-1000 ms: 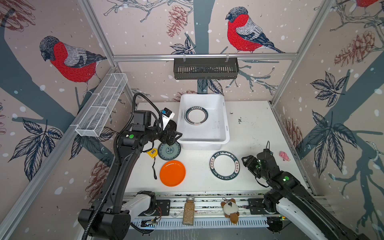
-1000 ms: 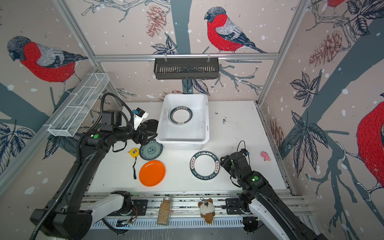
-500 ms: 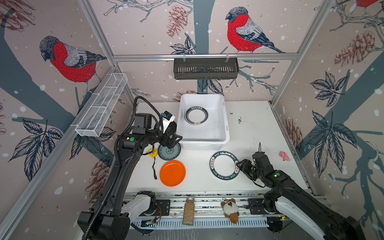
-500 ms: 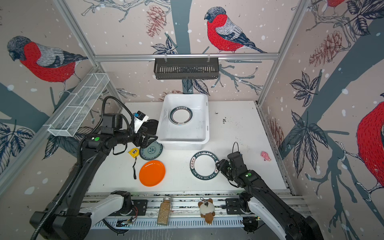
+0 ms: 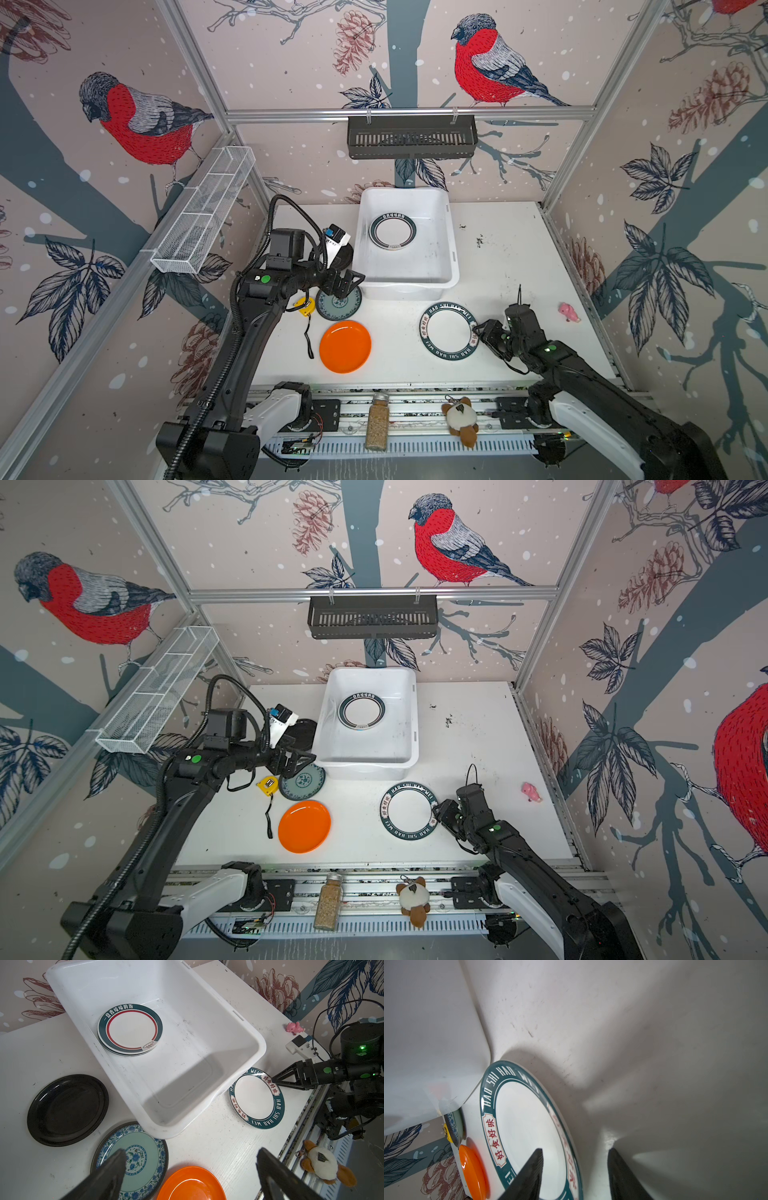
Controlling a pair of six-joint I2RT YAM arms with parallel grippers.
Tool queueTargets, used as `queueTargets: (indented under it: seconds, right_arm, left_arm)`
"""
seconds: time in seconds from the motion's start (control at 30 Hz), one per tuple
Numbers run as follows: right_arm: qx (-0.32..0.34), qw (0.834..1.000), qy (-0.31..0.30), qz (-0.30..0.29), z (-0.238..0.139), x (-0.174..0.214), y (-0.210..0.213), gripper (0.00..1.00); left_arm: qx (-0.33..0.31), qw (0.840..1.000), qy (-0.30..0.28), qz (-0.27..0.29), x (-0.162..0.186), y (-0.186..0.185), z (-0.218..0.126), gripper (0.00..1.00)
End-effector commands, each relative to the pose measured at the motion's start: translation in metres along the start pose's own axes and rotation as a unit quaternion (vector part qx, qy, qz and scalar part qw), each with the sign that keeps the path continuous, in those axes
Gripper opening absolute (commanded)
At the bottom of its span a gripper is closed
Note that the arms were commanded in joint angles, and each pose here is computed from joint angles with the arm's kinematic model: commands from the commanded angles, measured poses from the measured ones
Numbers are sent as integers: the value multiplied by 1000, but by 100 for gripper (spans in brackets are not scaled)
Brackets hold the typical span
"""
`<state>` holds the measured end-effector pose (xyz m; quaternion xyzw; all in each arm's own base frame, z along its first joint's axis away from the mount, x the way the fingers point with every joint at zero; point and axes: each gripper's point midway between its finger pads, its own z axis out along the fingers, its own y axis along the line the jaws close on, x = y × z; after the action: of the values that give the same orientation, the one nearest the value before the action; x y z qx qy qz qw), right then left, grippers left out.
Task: Place the plates into the plastic bin on the countertop
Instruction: 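Grip the rim of the green-rimmed plate with the right gripper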
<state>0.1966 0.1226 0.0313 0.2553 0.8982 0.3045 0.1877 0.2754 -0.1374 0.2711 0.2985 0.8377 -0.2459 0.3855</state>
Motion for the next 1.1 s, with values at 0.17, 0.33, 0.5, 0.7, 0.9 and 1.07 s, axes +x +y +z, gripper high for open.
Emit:
queueTargets:
  seconds: [0.17,0.33,0.5,0.7,0.9,1.07]
  right_arm:
    - [-21,1000,4,-18,1,-3,3,46]
    - [-23,999,12,-29,1,-4,4,44]
    - [-31,998,25,-42,4,-2,9,42]
    - [-37,997,40,-50,9,1,10,40]
    - [-29,996,69,-42,16,7,1,37]
    - [-21,996,80,-42,20,8,-4,35]
  left_arm:
    - [3,1000,-11,7,-4,0,2,97]
    - [0,1000,-10,5,0,0,3,97]
    - [-1,1000,-10,4,1,1,3,97]
    - [0,1000,-11,3,1,1,3,97]
    - [-1,1000,-11,2,4,0,4,97]
    - [-1,1000,-10,3,6,0,4,97]
